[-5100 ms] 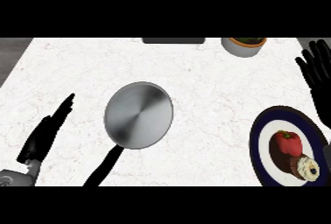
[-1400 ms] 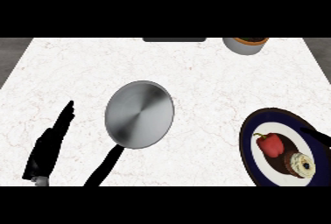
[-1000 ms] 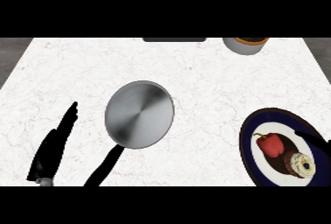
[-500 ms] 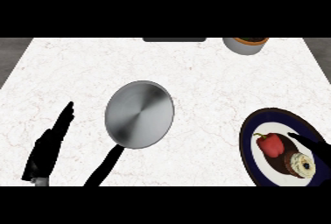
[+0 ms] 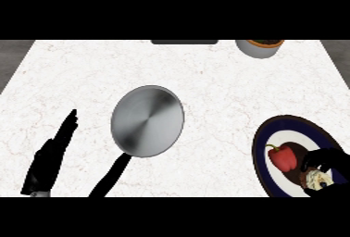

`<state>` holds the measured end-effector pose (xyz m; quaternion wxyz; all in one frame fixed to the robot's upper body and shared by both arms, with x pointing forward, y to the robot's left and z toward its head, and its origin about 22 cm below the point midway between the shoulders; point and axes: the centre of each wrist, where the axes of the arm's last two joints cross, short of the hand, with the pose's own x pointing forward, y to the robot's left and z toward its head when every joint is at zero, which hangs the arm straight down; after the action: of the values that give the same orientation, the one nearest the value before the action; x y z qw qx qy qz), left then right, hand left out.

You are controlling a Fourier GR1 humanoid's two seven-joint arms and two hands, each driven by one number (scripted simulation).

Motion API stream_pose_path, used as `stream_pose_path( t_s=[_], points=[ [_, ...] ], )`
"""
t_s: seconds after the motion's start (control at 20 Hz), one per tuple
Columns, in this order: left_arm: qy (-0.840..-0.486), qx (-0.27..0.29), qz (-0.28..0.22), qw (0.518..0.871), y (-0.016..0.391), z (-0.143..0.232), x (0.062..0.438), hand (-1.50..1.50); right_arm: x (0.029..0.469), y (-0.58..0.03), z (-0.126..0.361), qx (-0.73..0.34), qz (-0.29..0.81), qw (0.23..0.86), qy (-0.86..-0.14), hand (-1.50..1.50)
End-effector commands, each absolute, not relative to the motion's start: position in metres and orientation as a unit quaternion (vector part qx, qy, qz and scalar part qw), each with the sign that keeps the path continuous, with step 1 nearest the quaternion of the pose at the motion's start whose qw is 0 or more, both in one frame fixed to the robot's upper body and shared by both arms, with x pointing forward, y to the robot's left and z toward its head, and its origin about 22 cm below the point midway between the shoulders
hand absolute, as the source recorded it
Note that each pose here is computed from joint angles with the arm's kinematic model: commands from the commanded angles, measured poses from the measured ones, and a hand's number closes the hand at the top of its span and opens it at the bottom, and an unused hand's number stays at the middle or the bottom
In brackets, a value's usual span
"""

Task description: Pick the cupcake from the plate and place it in the pan

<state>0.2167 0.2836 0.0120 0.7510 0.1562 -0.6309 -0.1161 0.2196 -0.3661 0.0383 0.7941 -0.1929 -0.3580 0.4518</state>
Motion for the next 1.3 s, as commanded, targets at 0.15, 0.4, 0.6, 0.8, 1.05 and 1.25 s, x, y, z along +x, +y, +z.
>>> stream_pose_path(
  t_s=[0.15,0.4,0.6,0.8,1.05,1.25],
  points=[
    [-0.635,0.150,-0.117,0.749,0.289,0.001,0.223,0.00,0.216,-0.382,0.022,-0.163,0.428,0.802,-0.385,1.50],
    [-0.629,0.150,-0.120,0.753,0.295,0.001,0.224,0.00,0.201,-0.305,0.036,-0.259,0.394,0.799,-0.375,1.50],
    [-0.622,0.150,-0.114,0.760,0.287,0.003,0.216,0.00,0.180,-0.253,0.029,-0.370,0.362,0.799,-0.305,1.50],
    [-0.628,0.161,-0.116,0.753,0.292,0.008,0.220,0.00,0.184,-0.210,0.072,-0.477,0.306,0.731,-0.380,1.50],
    [-0.629,0.150,-0.126,0.753,0.279,0.006,0.218,0.00,0.187,-0.179,0.133,-0.561,0.285,0.578,-0.519,1.50],
    [-0.629,0.144,-0.123,0.754,0.281,0.010,0.224,0.00,0.185,-0.123,0.149,-0.563,0.298,0.538,-0.552,1.50]
  ],
)
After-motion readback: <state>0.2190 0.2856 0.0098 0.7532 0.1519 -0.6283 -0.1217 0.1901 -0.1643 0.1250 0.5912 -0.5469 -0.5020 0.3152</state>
